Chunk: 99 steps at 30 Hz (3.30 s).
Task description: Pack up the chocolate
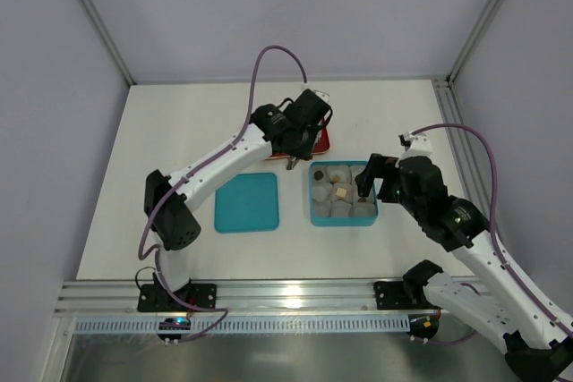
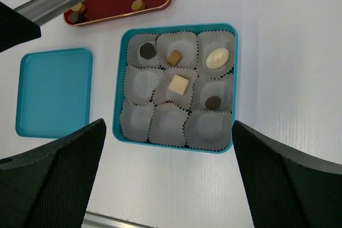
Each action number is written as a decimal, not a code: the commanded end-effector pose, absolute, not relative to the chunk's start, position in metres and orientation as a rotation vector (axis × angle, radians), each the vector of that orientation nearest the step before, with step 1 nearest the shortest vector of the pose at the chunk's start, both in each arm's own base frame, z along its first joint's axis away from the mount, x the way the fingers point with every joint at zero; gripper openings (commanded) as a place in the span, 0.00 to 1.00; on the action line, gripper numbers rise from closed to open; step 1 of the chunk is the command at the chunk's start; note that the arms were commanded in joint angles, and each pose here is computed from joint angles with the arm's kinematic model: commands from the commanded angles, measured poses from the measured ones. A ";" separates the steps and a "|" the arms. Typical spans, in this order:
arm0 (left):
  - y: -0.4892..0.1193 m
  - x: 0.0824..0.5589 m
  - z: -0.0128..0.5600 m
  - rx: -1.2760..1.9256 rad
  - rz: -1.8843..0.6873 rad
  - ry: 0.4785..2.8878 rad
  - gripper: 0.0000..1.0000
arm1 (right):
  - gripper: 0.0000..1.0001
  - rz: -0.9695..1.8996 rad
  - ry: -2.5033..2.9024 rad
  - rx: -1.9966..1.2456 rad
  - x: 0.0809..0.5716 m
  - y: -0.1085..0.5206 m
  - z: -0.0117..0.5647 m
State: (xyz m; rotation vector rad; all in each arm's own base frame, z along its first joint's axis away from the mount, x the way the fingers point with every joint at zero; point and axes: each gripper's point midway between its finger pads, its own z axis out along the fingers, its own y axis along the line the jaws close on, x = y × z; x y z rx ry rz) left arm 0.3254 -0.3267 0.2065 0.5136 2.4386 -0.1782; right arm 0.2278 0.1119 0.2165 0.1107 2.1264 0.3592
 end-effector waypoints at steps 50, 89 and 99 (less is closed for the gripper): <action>-0.353 0.194 0.172 0.632 -0.167 2.409 0.32 | 1.00 0.388 2.078 0.134 0.227 0.110 0.225; -0.284 0.322 0.276 0.316 -0.168 2.283 0.41 | 1.00 0.405 2.075 0.098 0.234 0.118 0.230; -0.289 0.362 0.250 0.380 -0.148 2.340 0.41 | 1.00 0.387 2.089 0.094 0.235 0.116 0.227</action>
